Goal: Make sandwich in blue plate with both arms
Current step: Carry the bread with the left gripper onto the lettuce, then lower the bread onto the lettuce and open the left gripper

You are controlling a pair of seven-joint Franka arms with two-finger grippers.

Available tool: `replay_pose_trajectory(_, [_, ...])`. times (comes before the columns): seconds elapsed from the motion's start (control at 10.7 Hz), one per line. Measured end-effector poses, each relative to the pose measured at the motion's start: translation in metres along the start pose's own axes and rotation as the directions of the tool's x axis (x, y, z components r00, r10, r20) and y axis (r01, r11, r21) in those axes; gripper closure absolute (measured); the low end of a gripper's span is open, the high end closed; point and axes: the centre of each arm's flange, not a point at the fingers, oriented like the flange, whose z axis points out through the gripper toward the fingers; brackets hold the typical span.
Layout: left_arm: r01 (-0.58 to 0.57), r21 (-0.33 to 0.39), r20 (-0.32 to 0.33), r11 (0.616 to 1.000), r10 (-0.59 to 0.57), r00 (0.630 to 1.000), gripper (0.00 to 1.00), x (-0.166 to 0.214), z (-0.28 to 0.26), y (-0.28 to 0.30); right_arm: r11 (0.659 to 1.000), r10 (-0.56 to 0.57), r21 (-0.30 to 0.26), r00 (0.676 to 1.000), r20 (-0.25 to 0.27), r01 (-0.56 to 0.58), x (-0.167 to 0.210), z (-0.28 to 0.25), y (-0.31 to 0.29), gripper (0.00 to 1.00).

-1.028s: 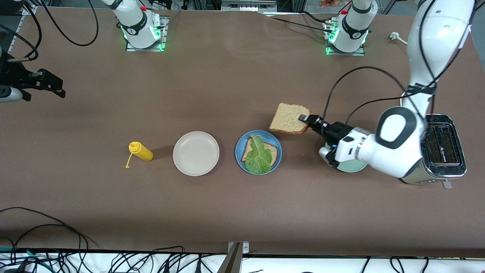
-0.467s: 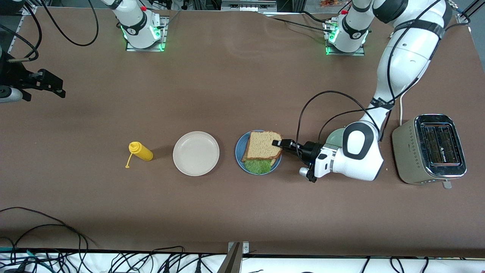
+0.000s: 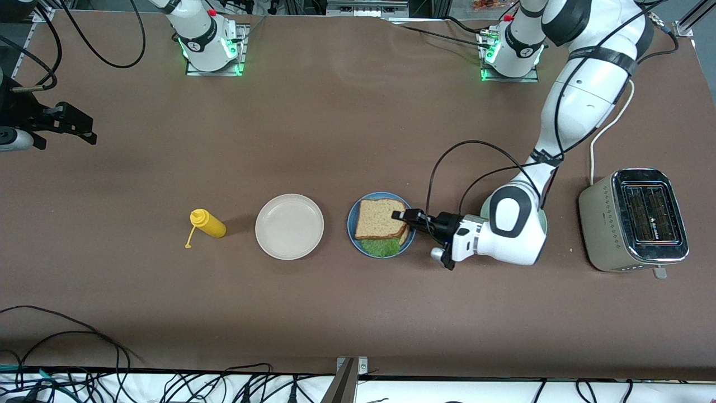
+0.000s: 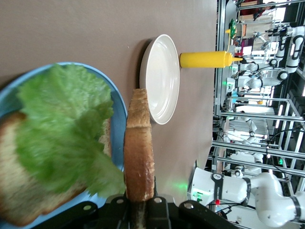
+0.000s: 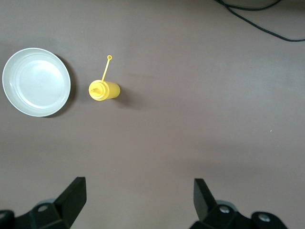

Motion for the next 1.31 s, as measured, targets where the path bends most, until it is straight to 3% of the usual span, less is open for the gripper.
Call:
replay_pose_trajectory(0.28, [-0.018,0.032,0.003,0.999,0.018,1.0,0.89,-0.001,0.026,-0.011,1.0,0.0,0.0,1.0,0.0,0.0,0.0,0.0,0.0,0.0])
replay_pose_trajectory(0.56, [-0.053,0.051,-0.013,0.997,0.054,0.998,0.89,-0.003,0.01,-0.039,1.0,0.0,0.0,1.0,0.0,0.0,0.0,0.0,0.0,0.0])
replay_pose_trajectory(0.65, [-0.054,0.051,-0.015,0.997,0.055,0.998,0.85,-0.003,0.008,-0.039,1.0,0.0,0.0,1.0,0.0,0.0,0.0,0.0,0.0,0.0])
replay_pose_trajectory(0.84, [-0.092,0.061,-0.018,0.994,0.093,0.996,0.63,-0.003,0.003,-0.043,1.0,0.0,0.0,1.0,0.0,0.0,0.0,0.0,0.0,0.0])
replay_pose_trajectory(1.22, [-0.13,0.071,-0.052,0.989,0.134,0.99,0.08,0.002,-0.026,-0.047,1.0,0.0,0.0,1.0,0.0,0.0,0.0,0.0,0.0,0.0])
replay_pose_trajectory(1.31, [-0.14,0.074,-0.048,0.987,0.144,0.988,0.0,0.003,-0.032,-0.041,1.0,0.0,0.0,1.0,0.0,0.0,0.0,0.0,0.0,0.0])
